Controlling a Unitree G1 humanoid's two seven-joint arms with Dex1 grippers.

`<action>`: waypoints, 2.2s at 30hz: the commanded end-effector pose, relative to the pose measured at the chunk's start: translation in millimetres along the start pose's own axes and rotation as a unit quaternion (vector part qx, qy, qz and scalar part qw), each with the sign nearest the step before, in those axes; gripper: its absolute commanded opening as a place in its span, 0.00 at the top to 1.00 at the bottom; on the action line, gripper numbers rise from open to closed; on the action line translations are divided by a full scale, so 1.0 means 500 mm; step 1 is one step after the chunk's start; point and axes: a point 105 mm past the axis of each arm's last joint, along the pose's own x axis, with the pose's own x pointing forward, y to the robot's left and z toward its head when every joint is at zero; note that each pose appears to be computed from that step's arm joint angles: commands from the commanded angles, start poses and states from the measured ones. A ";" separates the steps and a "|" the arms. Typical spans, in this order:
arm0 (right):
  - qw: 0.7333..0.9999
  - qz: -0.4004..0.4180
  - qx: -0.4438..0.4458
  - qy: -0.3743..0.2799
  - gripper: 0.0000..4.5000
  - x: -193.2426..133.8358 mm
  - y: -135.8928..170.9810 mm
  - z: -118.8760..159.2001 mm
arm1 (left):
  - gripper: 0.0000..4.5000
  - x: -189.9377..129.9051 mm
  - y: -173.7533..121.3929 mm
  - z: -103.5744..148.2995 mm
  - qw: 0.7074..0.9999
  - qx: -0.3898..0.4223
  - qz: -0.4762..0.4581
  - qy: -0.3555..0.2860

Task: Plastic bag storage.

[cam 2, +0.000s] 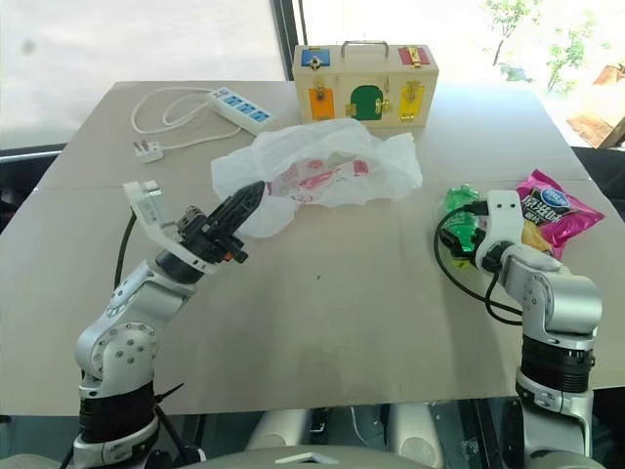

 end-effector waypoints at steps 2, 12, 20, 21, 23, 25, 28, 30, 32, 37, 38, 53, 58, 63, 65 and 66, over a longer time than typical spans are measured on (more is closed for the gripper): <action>1.000 -0.021 -0.021 0.000 0.17 0.000 -0.026 -0.008 | 1.00 -0.003 -0.017 0.025 0.999 0.023 -0.007 -0.027; 0.973 0.070 -0.114 -0.189 0.36 -0.020 0.035 0.125 | 1.00 -0.004 0.010 0.046 0.998 0.011 0.013 -0.055; 0.876 0.204 -0.190 -0.393 0.36 -0.133 0.137 0.278 | 1.00 0.014 0.023 0.056 0.998 0.001 0.014 -0.063; 0.864 0.231 -0.194 -0.404 0.36 -0.146 0.157 0.284 | 1.00 0.016 0.022 0.057 0.998 0.000 0.012 -0.063; 0.846 0.278 -0.200 -0.409 0.36 -0.166 0.189 0.287 | 1.00 0.018 0.024 0.060 0.998 -0.002 0.012 -0.066; 0.840 0.310 -0.215 -0.390 0.36 -0.171 0.211 0.275 | 1.00 0.019 0.030 0.060 0.998 0.002 0.018 -0.063; 0.815 0.393 -0.303 -0.299 0.36 -0.166 0.269 0.196 | 1.00 0.029 0.028 0.050 0.998 0.008 0.018 -0.053; 0.807 0.413 -0.337 -0.256 0.36 -0.155 0.283 0.162 | 1.00 0.034 0.017 0.052 0.998 0.000 0.007 -0.056; 0.810 0.412 -0.345 -0.233 0.36 -0.142 0.282 0.150 | 1.00 0.037 0.011 0.053 0.998 -0.002 0.002 -0.057; 0.828 0.376 -0.355 -0.216 0.36 -0.078 0.288 0.159 | 1.00 0.029 -0.083 0.022 0.992 -0.005 -0.129 -0.010; 0.833 0.373 -0.348 -0.214 0.36 -0.069 0.291 0.164 | 1.00 0.021 -0.097 0.013 0.989 -0.007 -0.150 0.006; 0.898 0.421 -0.009 -0.124 0.24 0.046 0.453 0.258 | 1.00 -0.048 -0.110 -0.060 0.971 0.027 -0.202 0.127; 0.892 0.396 0.217 0.003 0.02 0.084 0.490 0.202 | 1.00 -0.037 -0.110 -0.053 0.974 0.033 -0.195 0.107; 0.906 0.361 0.219 -0.029 0.02 0.079 0.470 0.211 | 1.00 -0.027 -0.088 -0.032 0.984 0.035 -0.162 0.072; 0.911 0.352 0.205 -0.058 0.02 0.073 0.448 0.220 | 1.00 -0.021 -0.071 -0.013 0.989 0.030 -0.138 0.043; 0.918 0.340 0.188 -0.080 0.02 0.073 0.430 0.225 | 1.00 -0.018 -0.059 0.002 0.992 0.029 -0.123 0.023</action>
